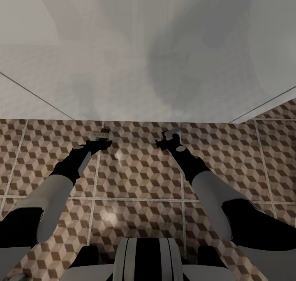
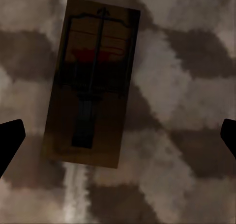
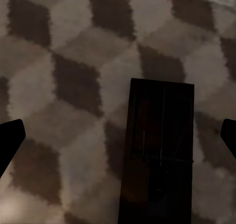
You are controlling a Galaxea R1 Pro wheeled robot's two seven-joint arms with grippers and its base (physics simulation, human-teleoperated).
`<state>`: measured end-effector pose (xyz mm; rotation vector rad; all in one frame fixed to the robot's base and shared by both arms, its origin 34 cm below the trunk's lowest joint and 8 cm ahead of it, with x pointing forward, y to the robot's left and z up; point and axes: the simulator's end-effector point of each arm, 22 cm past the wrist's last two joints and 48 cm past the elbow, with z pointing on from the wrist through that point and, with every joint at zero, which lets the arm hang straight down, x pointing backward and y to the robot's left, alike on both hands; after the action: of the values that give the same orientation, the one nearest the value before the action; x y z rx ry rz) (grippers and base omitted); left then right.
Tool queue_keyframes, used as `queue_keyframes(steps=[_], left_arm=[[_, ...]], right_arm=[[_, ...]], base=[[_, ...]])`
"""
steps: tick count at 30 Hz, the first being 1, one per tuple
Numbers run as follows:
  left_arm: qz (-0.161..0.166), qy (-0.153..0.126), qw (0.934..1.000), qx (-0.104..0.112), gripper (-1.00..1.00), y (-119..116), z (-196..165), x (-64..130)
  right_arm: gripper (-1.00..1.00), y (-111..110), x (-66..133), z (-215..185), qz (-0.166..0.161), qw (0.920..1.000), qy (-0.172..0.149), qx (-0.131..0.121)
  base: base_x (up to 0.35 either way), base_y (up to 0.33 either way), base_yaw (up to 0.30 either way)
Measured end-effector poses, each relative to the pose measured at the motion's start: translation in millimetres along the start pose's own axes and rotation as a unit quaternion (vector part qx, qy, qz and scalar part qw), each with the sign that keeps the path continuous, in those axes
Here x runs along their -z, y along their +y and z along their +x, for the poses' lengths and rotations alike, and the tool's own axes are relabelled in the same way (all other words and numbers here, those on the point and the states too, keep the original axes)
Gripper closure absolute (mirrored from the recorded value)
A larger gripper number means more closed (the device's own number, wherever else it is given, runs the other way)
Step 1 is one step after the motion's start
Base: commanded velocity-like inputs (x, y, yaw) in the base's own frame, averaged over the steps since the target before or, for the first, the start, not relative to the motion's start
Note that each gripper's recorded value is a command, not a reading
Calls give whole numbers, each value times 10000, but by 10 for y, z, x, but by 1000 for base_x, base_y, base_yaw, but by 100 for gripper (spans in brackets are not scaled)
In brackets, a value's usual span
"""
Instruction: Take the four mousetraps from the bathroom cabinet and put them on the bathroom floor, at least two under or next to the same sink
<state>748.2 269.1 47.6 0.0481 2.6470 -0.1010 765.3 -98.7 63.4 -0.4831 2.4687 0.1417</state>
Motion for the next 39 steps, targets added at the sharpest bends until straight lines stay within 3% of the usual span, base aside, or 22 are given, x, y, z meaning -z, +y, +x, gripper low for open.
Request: queue_keyframes(steps=[12, 39], left_arm=[[4, -20, 10000, -11, -100, -4, -14, -1], [5, -40, 10000, -16, -100, -4, -32, 0]], right_arm=[[-100, 0, -2, 3, -1, 10000, 2, -2], [-100, 1, -3, 6, -1, 10000, 4, -1]], base=[[-69, 0, 0], [-331, 0, 0]])
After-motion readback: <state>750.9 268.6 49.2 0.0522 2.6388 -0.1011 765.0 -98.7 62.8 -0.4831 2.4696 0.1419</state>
